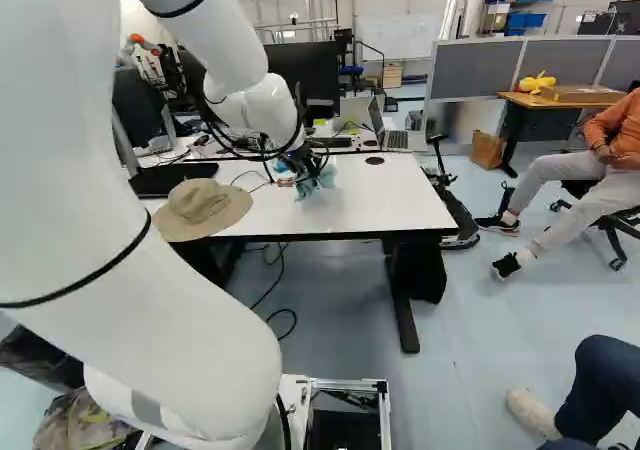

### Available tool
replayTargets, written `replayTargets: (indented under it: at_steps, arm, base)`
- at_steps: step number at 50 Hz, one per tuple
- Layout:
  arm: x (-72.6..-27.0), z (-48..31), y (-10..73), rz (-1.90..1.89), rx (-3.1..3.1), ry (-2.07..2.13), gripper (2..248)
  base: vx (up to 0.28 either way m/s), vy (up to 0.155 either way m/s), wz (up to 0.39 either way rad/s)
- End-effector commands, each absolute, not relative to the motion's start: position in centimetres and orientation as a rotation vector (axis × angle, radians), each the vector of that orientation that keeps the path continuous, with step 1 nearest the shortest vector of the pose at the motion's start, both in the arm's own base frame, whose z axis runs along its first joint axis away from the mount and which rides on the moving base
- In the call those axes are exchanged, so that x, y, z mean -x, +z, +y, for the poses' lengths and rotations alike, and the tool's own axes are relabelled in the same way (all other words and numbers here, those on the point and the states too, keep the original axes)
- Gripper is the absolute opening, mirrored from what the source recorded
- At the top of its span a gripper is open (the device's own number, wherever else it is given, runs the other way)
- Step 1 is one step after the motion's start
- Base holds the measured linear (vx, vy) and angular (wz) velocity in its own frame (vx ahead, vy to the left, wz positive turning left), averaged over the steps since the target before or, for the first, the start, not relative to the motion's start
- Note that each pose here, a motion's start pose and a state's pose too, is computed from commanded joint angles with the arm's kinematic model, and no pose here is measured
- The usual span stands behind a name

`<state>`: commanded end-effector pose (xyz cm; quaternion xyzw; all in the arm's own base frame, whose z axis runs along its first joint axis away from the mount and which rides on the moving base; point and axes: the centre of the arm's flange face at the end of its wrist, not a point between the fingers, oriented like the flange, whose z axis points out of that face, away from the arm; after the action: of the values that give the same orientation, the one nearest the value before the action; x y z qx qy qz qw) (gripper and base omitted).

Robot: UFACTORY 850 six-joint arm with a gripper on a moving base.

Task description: Clean the table with the green towel

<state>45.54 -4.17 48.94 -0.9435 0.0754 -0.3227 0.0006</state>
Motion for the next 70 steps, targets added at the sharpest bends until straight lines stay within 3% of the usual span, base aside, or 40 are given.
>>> replayTargets:
  at_steps: [70]
  arm:
    - [-49.8, -2.0, 42.6, 0.163, 2.953, -1.037, 51]
  base:
    - [0.000, 0.000, 0.000]
